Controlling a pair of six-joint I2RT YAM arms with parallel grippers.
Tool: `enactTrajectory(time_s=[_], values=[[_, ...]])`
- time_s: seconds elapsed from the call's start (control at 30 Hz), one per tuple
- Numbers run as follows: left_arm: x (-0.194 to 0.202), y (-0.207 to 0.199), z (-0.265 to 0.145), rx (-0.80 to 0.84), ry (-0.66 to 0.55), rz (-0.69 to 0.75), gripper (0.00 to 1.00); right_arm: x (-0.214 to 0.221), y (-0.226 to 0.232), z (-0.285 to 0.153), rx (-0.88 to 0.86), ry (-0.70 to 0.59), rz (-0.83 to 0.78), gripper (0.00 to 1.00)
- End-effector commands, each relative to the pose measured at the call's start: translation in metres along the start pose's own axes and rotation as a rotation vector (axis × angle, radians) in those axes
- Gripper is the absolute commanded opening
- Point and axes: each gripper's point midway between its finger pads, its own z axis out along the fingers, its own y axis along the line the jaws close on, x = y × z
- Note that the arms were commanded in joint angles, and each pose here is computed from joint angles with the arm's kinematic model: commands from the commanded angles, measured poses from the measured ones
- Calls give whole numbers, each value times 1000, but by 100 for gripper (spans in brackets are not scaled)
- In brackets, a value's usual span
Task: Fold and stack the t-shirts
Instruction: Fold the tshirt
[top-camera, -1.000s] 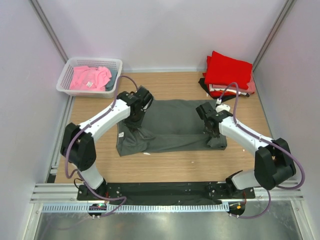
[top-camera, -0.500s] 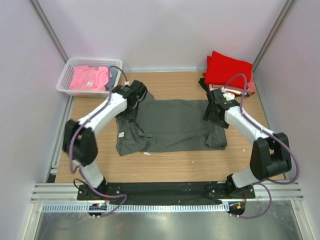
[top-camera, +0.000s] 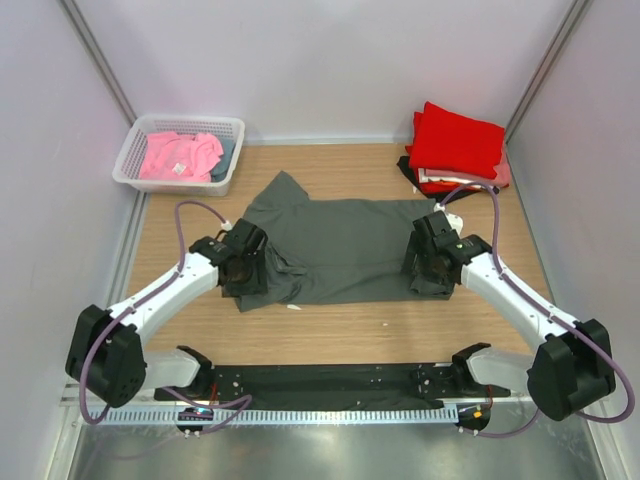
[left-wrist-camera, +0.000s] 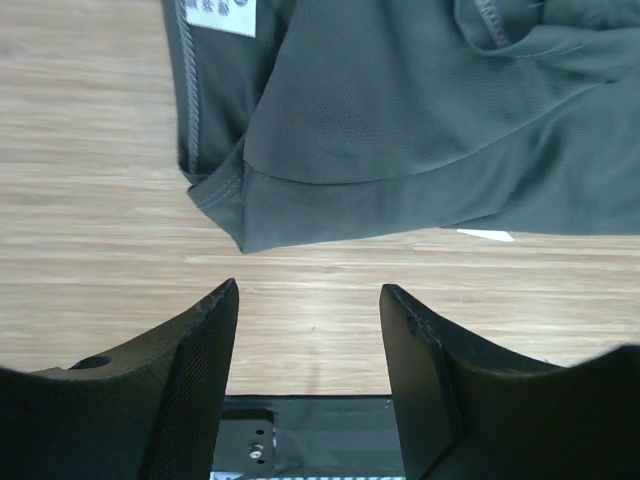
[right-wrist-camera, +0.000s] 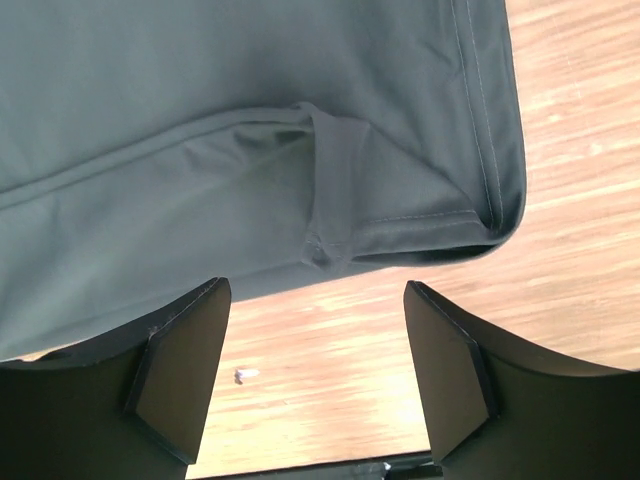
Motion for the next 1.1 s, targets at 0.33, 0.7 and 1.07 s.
enactTrajectory(time_s=[0.33, 0.7, 1.07], values=[[-20, 3, 58, -70, -83, -123, 45, 0, 13, -16, -102, -1, -44, 75], [-16, 34, 74, -184, -81, -153, 48, -2, 2, 5, 20, 32, -103, 61], [-16, 40, 82, -207, -76, -174, 45, 16, 15, 29, 98, 101, -226, 49]])
